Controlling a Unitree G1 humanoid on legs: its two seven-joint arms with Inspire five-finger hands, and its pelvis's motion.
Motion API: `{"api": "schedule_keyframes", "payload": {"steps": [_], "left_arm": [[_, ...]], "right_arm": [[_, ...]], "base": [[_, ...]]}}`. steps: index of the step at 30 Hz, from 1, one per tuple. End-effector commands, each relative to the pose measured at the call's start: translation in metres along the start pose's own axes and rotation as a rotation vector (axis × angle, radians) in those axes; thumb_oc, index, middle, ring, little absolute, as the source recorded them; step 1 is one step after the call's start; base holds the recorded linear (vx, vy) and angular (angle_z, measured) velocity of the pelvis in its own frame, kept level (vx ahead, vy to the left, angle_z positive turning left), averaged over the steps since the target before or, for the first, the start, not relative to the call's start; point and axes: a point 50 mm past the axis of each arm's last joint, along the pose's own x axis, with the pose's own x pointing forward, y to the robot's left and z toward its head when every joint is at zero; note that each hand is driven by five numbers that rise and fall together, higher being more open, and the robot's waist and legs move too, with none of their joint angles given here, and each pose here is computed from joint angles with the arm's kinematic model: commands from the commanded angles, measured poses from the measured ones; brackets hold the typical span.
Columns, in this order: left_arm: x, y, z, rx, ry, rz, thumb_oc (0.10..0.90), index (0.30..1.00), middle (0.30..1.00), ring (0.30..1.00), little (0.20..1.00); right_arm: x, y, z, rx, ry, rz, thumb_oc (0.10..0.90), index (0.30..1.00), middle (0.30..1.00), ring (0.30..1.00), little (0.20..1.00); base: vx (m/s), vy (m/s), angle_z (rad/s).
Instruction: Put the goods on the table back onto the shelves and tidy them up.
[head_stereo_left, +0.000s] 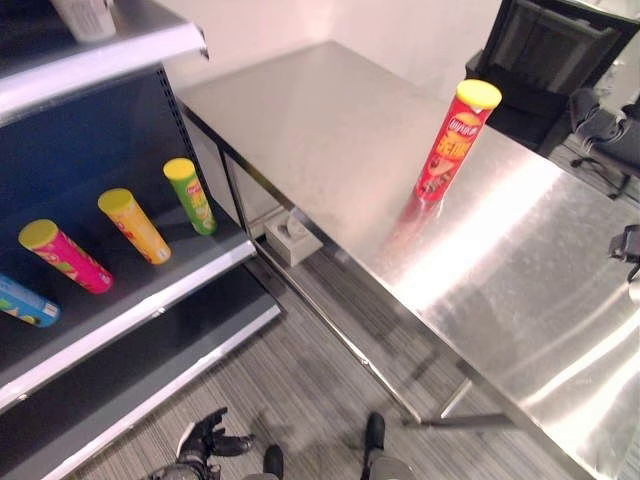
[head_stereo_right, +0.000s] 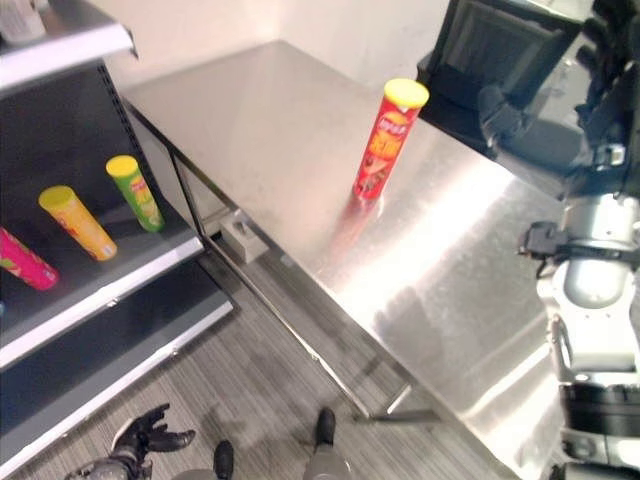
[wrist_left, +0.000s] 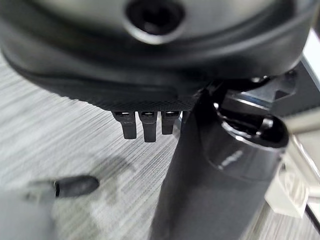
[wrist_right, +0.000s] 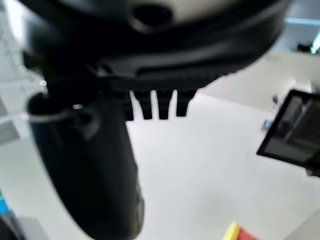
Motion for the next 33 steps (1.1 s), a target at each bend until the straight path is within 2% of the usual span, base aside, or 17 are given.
{"api": "schedule_keyframes", "payload": {"steps": [1,10,16,28,33], "left_arm": [[0.005,0.016,0.031,0.06,-0.121,0.022,0.8,0.9,0.9,0.9,0.9],[0.003,0.01,0.023,0.062,-0.098,-0.003,0.8,0.9,0.9,0.9,0.9],[0.003,0.01,0.02,0.065,-0.083,-0.001,0.8,0.9,0.9,0.9,0.9],[0.002,0.013,0.018,0.108,-0.08,-0.012,0.8,0.9,0.9,0.9,0.9],[0.001,0.016,0.018,0.104,-0.08,-0.004,0.8,0.9,0.9,0.9,0.9]], "right_arm": [[0.032,-0.019,0.048,0.023,-0.224,-0.061,0.8,0.9,0.9,0.9,0.9],[0.037,-0.005,0.032,0.053,-0.123,0.068,0.8,0.9,0.9,0.9,0.9],[0.043,-0.005,0.033,0.108,-0.135,0.038,0.8,0.9,0.9,0.9,0.9],[0.06,0.0,0.016,-0.052,-0.009,0.136,0.8,0.9,0.9,0.9,0.9],[0.068,0.012,0.019,-0.021,-0.006,0.206,0.8,0.9,0.9,0.9,0.9]], "base": [[0.04,-0.069,-0.02],[0.04,-0.041,0.04],[0.03,-0.008,0.04],[0.02,-0.002,0.06],[0.0,0.0,0.0]]}}
